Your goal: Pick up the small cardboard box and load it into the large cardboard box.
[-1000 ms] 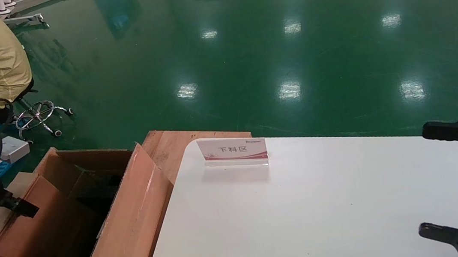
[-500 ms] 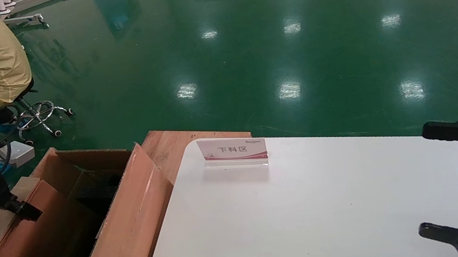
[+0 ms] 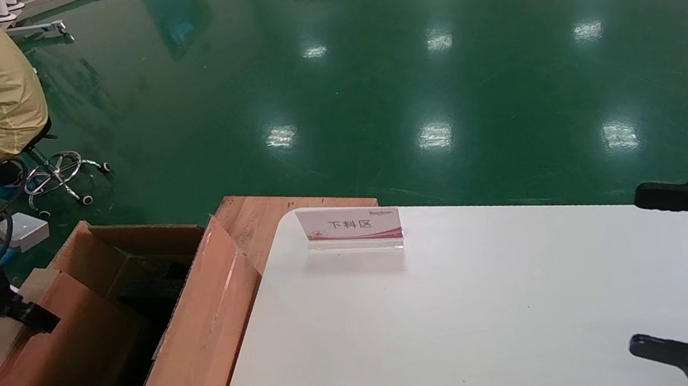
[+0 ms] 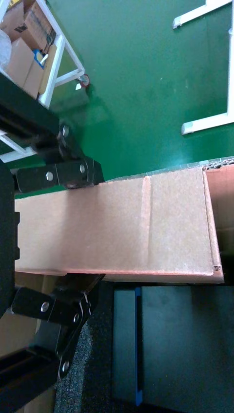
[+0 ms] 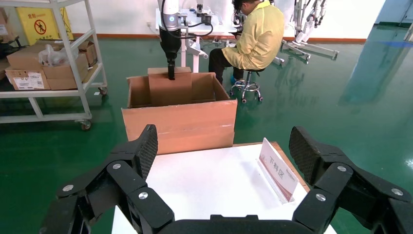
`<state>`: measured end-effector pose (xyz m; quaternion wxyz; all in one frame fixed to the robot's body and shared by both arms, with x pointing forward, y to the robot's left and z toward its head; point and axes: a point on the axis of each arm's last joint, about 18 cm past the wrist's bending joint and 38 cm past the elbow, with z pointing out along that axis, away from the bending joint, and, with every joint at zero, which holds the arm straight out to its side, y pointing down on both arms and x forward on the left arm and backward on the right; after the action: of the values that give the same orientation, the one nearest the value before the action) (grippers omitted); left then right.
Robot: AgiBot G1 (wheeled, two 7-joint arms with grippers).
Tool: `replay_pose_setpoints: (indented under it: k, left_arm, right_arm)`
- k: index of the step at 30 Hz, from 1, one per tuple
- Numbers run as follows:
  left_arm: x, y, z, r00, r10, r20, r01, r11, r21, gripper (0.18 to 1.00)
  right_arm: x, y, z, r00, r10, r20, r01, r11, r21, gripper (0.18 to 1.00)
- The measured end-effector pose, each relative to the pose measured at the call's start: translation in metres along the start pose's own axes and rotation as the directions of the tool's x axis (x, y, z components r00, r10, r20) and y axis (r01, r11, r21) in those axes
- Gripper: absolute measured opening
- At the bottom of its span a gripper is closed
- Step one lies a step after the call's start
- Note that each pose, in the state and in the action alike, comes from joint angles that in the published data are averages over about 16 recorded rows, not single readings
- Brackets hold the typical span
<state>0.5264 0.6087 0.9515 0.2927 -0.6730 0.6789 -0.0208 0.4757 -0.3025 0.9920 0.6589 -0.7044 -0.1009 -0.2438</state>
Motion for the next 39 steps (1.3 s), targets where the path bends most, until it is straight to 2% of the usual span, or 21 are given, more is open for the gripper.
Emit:
replay_pose_setpoints:
  k: [8, 14, 18, 22, 27, 34, 39]
  left_arm:
    - [0.003, -0.005, -0.004, 1.0, 0.024, 0.004, -0.024, 1.0, 0.006, 0.575]
    - [0.011, -0.025, -0.019, 0.993, 0.113, 0.017, -0.114, 0.992, 0.05, 0.705]
    - [0.02, -0.046, -0.037, 0.98, 0.194, 0.034, -0.197, 0.973, 0.116, 0.781]
    - [0.033, -0.07, -0.06, 0.959, 0.28, 0.051, -0.284, 0.931, 0.23, 0.85]
    - [0.05, -0.091, -0.085, 0.933, 0.352, 0.073, -0.352, 0.852, 0.386, 0.929]
    - [0.07, -0.106, -0.109, 0.911, 0.402, 0.092, -0.383, 0.743, 0.548, 0.98]
    - [0.087, -0.11, -0.112, 0.895, 0.44, 0.076, -0.394, 0.699, 0.597, 0.997]
  right_arm:
    - [0.0, 0.0, 0.0, 1.0, 0.0, 0.0, 0.0, 1.0, 0.0, 1.001]
    - [0.0, 0.0, 0.0, 1.0, 0.0, 0.0, 0.0, 1.0, 0.0, 1.001]
    - [0.0, 0.0, 0.0, 1.0, 0.0, 0.0, 0.0, 1.0, 0.0, 1.001]
    - [0.0, 0.0, 0.0, 1.0, 0.0, 0.0, 0.0, 1.0, 0.0, 1.001]
    - [0.0, 0.0, 0.0, 1.0, 0.0, 0.0, 0.0, 1.0, 0.0, 1.001]
    - [0.0, 0.0, 0.0, 1.0, 0.0, -0.001, 0.0, 1.0, 0.0, 1.001]
    - [0.0, 0.0, 0.0, 1.0, 0.0, -0.001, 0.0, 1.0, 0.0, 1.001]
